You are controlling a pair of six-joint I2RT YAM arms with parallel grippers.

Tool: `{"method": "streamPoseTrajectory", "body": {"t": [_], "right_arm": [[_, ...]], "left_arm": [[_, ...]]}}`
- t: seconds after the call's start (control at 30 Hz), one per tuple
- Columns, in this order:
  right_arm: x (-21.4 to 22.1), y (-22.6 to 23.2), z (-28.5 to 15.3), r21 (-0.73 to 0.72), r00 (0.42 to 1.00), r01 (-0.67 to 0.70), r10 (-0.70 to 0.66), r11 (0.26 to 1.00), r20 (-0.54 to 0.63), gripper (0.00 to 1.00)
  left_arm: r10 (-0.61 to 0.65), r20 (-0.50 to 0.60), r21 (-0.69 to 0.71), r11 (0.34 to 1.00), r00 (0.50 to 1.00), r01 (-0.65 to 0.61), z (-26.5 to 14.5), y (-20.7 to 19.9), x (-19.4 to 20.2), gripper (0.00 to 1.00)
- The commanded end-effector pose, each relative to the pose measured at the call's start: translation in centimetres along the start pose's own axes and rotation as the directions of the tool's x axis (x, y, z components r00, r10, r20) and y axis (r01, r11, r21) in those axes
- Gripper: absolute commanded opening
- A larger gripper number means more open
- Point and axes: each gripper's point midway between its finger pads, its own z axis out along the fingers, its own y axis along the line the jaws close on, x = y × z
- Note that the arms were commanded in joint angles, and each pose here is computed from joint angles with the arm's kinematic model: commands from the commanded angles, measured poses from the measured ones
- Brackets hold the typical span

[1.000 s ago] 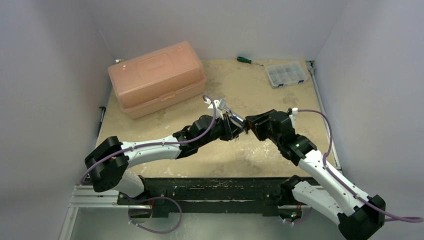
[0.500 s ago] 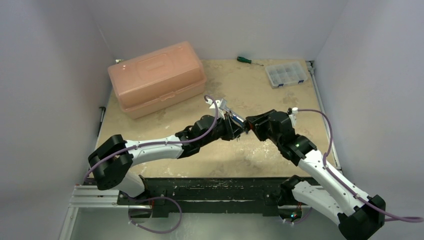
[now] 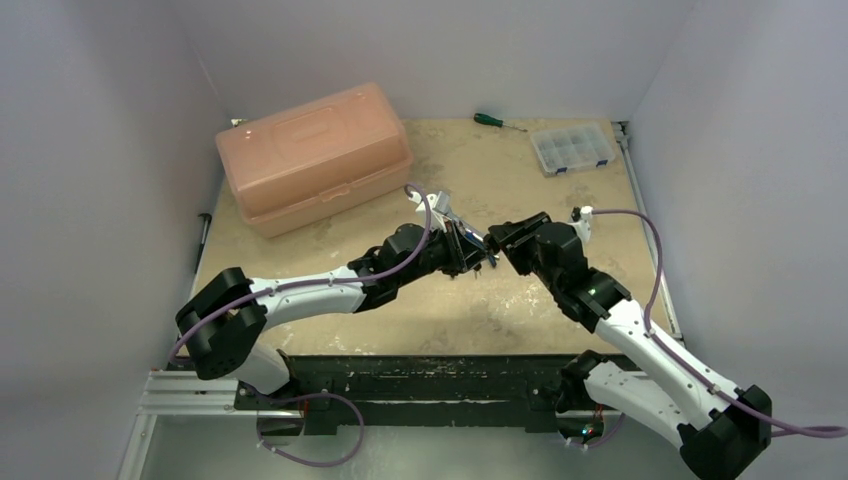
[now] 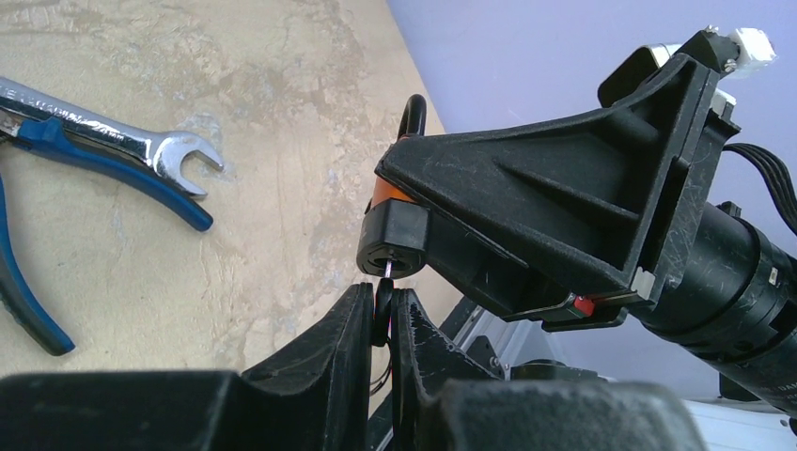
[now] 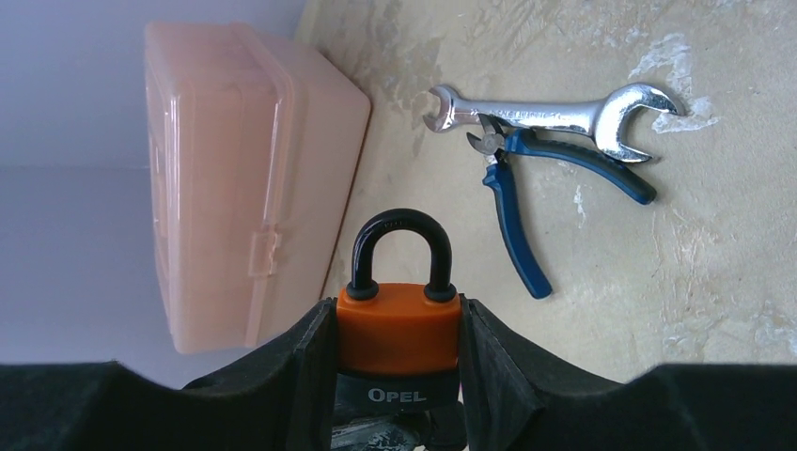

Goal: Unlock with the key

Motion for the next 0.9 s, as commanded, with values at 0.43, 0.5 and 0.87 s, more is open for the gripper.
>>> {"method": "streamPoseTrajectory", "body": {"t": [0.43, 0.5, 0.87], "right_arm": [[4.5, 5.1, -2.5, -0.13, 0.972, -0.042, 0.01, 0.991, -0.235, 0.0], [4.3, 4.9, -2.5, -0.111, 0.973, -0.038, 0.012, 0.993, -0.229, 0.0], [4.6, 3.9, -2.6, -0.041, 0.969, -0.031, 0.02, 0.999, -0.245, 0.0]], "left_arm": [[0.14, 0.105, -0.003, 0.99, 0.985, -0.14, 0.5, -0.5, -2.8, 0.0], [0.167, 0.108, 0.001, 0.986, 0.98, -0.168, 0.5, -0.7, -2.9, 0.0], [0.349, 0.145, 0.007, 0.936, 0.926, -0.353, -0.4, -1.6, -3.5, 0.0]]}}
